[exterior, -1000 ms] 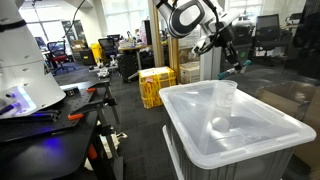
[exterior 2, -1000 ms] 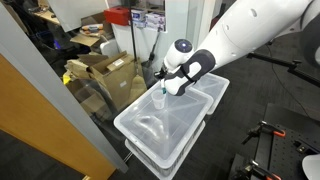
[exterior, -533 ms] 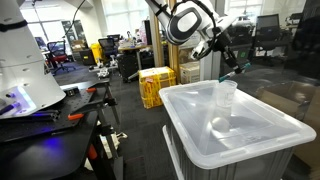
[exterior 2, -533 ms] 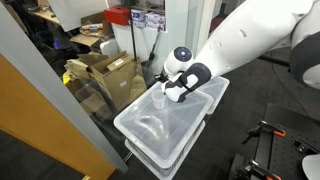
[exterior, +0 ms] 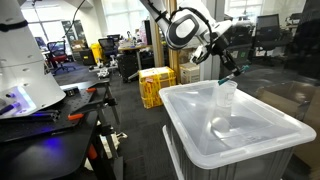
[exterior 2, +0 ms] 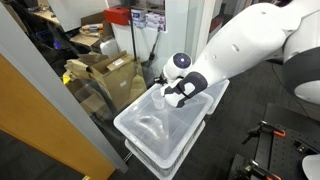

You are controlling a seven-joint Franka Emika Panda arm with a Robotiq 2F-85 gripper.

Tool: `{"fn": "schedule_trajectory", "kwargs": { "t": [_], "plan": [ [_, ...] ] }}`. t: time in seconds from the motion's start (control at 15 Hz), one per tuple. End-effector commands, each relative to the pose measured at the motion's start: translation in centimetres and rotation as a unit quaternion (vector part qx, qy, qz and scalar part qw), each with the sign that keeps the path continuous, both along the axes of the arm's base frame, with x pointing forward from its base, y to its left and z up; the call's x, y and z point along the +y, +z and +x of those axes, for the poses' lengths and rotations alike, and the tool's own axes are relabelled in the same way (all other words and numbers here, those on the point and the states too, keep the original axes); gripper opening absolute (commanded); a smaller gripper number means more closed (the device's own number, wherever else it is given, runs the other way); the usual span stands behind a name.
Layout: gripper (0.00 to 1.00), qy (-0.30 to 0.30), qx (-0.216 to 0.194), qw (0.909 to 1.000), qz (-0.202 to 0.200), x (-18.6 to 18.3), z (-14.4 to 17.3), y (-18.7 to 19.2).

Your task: Put the marker inside the cup

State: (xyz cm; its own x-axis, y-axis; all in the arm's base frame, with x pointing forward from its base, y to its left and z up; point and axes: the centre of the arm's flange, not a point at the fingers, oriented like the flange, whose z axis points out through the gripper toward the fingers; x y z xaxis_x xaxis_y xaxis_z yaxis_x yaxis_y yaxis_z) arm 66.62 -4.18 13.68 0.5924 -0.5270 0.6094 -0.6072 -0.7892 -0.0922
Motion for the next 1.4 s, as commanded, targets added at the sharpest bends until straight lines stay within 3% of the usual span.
{"fn": "schedule_trajectory", "kwargs": {
  "t": [0.0,0.73,1.33],
  "plan": [
    [0.05,-0.006,-0.031,0.9995,-0.008,0.4,0.7,-0.1],
    [0.05,0.016,-0.064,0.9975,-0.026,1.4,2.6,-1.8],
    [0.05,0.029,-0.056,0.9974,-0.034,2.0,3.6,-3.4]
  ]
}}
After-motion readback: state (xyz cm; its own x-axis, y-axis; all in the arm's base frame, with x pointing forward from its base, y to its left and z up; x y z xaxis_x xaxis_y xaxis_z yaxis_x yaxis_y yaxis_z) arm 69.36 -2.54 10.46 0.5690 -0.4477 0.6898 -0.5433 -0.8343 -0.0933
